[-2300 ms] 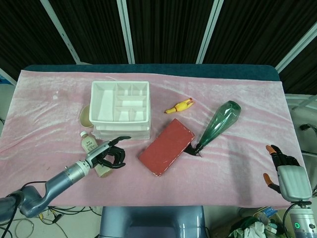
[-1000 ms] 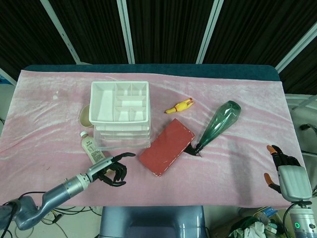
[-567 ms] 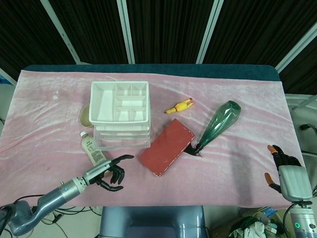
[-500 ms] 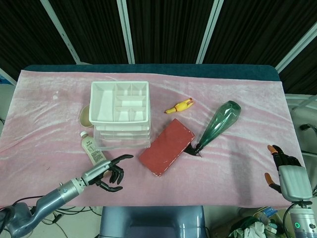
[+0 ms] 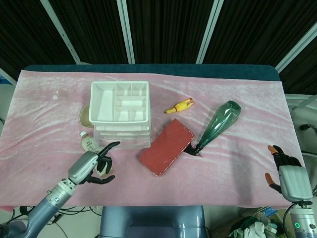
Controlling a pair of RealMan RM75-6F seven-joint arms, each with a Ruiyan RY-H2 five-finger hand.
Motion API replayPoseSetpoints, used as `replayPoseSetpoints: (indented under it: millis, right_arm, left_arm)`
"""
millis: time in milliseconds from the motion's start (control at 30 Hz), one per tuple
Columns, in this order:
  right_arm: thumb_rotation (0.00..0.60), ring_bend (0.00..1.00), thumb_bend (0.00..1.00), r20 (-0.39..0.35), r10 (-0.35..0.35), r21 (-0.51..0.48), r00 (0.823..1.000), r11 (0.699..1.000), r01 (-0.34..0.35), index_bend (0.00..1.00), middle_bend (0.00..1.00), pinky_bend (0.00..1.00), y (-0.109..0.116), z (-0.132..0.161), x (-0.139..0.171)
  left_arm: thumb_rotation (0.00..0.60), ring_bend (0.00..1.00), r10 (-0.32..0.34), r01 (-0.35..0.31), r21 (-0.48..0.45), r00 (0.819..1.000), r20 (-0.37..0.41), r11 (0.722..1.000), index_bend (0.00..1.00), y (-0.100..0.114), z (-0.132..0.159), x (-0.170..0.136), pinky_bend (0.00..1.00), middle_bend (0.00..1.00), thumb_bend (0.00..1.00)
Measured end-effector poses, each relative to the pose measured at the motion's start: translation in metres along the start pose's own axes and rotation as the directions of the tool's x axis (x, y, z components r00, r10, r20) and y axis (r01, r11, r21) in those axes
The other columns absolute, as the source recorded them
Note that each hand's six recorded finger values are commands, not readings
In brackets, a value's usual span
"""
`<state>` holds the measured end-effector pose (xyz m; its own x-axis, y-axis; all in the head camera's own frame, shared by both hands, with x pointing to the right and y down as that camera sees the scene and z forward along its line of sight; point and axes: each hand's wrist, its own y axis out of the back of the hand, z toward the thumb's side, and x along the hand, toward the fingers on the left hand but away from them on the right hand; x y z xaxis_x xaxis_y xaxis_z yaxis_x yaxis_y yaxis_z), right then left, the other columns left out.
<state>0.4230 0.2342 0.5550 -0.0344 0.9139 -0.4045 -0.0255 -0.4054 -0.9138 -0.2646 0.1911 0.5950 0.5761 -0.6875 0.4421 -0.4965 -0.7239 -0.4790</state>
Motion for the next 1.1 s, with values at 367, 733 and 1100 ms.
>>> replayPoseSetpoints:
  millis: [367,733,1100]
  right_arm:
    - [0.600,0.27,0.27,0.001,0.004,0.001,1.000,1.000,-0.004,0.13,0.12,0.27,0.000,0.000,0.000]
    - [0.600,0.27,0.27,0.004,0.007,-0.002,1.000,1.000,-0.007,0.14,0.12,0.27,-0.001,0.000,0.000]
    - [0.600,0.28,0.28,0.010,0.014,-0.013,1.000,1.000,-0.014,0.15,0.12,0.28,-0.001,-0.001,0.000]
  left_arm:
    - [0.600,0.70,0.042,-0.039,0.027,0.992,-0.123,0.999,0.06,0.006,-0.017,0.004,0.70,0.68,0.27]
    - [0.600,0.71,0.015,-0.012,0.021,0.989,-0.150,1.000,0.21,-0.001,-0.021,0.008,0.70,0.69,0.27]
    - [0.600,0.71,0.030,-0.022,0.046,0.987,-0.160,0.999,0.25,-0.005,-0.022,0.007,0.70,0.70,0.27]
